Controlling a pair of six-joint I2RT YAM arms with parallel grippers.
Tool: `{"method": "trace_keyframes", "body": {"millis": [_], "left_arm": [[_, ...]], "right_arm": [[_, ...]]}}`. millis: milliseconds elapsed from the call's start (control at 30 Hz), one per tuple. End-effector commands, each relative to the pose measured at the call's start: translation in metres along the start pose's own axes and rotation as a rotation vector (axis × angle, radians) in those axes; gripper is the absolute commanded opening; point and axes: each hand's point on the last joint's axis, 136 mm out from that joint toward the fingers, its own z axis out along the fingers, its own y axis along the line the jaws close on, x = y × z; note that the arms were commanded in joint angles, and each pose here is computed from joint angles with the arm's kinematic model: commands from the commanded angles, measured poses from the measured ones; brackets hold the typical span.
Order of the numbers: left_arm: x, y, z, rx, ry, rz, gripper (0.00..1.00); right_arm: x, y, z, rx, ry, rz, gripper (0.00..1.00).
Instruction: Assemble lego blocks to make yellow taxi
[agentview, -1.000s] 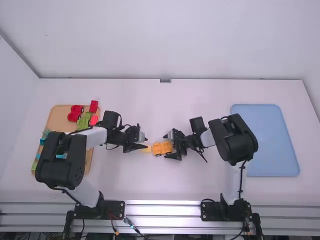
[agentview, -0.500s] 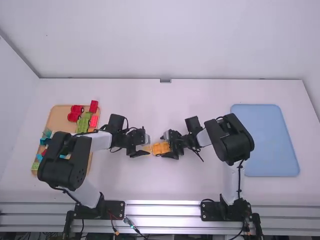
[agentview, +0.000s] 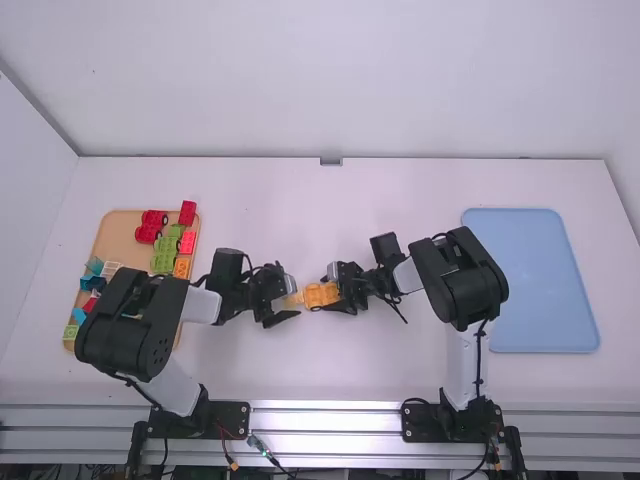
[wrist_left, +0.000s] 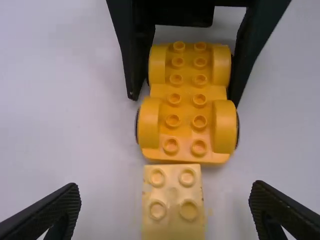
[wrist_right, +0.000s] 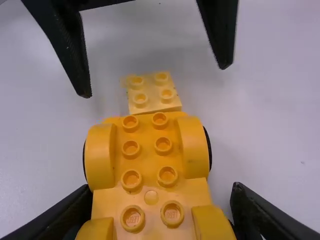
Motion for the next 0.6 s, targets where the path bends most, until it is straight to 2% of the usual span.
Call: {"method": "trace_keyframes", "body": {"millis": [0,400,500,567], "left_arm": [[0.004,-0.004,0.001,0.002,0.014,-0.042,0.88],[0.01,-0.002,0.012,0.044,0.007,-0.061,0.84],[0.011,0.001,0.014,0.044,0.007,-0.063,0.76],[0.012,0.0,0.017,0.055,0.007,-0.041,0.64]], "right_arm": [[0.003,0.0,0.002,-0.009,-0.003,0.013,0.7],[0.005,0.003,0.002,-0.018,0.002,0.031,0.68],[0.005,0.003,0.002,-0.017,0.002,0.03,0.68],[0.005,0.002,0.002,-0.017,0.002,0.03,0.68]]}}
